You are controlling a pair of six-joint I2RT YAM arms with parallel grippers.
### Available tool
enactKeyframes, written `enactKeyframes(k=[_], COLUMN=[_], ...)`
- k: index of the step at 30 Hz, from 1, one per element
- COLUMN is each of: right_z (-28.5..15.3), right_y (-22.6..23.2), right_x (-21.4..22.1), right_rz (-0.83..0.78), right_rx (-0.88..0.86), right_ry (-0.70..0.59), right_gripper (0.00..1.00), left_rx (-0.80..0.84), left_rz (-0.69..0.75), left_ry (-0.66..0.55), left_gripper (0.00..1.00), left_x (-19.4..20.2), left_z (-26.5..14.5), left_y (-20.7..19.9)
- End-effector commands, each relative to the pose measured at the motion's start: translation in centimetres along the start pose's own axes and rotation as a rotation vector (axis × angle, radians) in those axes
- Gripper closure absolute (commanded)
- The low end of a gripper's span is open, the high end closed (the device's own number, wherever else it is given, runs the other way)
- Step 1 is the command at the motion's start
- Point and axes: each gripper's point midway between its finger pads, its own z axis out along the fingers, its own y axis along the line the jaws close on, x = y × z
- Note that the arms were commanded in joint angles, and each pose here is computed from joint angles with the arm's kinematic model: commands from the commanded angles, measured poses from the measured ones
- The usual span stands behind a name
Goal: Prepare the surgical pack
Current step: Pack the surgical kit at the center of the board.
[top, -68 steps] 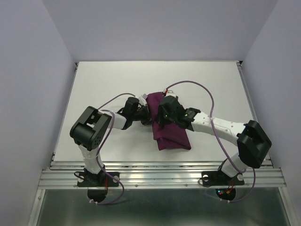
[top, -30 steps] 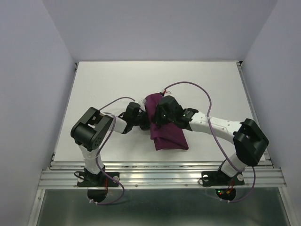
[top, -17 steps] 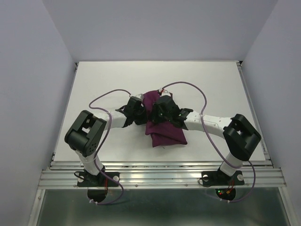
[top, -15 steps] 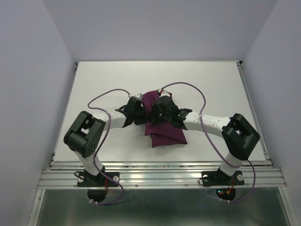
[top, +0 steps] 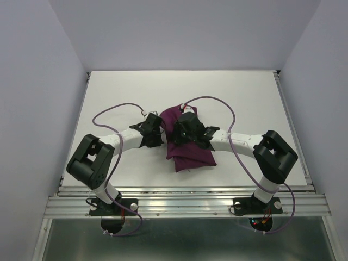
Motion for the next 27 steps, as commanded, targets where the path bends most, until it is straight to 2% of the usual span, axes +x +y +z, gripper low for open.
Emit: enactKeyframes(k=[1, 5, 11, 14, 15, 17, 19, 21, 24, 25, 27], right_z=[-0.1, 0.6, 1.9, 2.6, 2.5, 2.3, 1.4, -0.1, -2.4, -3.1, -4.0], right_y=[3.4, 3.0, 3.2, 3.8, 4.3, 4.4, 4.5, 4.7, 4.2, 4.6, 3.4], right_x=[-1.8, -1.5, -0.9, -0.7, -1.0, -1.4, -2.1, -3.0, -3.7, -4.4, -2.8], right_rz=[0.040, 0.037, 0.014, 0.007, 0.005, -0.003, -0.017, -0.026, -0.024, -0.024, -0.018], right_rx=[-0.115, -0.113, -0.130, -0.150, -0.162, -0.160, -0.148, -0.148, -0.142, -0.156, -0.129], right_ry=[-0.039, -0.019, 0.013, 0.037, 0.035, 0.029, 0.009, -0.018, -0.049, -0.068, -0.030], right_gripper=[0.99, 0.99, 0.99, 0.67, 0.62, 0.43, 0.32, 0.26, 0.25, 0.26, 0.34], left_rx=[-0.077, -0.113, -0.040, 0.028, 0.043, 0.081, 0.114, 0.153, 0.266, 0.295, 0.335], left_rz=[0.041, 0.040, -0.007, -0.018, -0.022, -0.018, -0.013, -0.006, 0.020, 0.024, 0.008], left_ry=[0.055, 0.015, -0.099, -0.146, -0.153, -0.149, -0.147, -0.151, -0.103, -0.088, -0.039], left_gripper=[1.00, 1.00, 1.00, 1.00, 1.00, 1.00, 1.00, 1.00, 1.00, 1.00, 1.00], left_x=[1.5, 0.0, -3.7, -5.2, -5.6, -5.7, -6.1, -6.4, -5.4, -5.0, -3.3], left_z=[-1.8, -3.8, -6.9, -7.6, -7.7, -7.9, -8.1, -8.2, -8.4, -8.4, -8.0], left_y=[2.2, 2.9, 2.2, 1.0, 0.7, -0.1, -1.0, -1.8, -3.6, -4.0, -4.2])
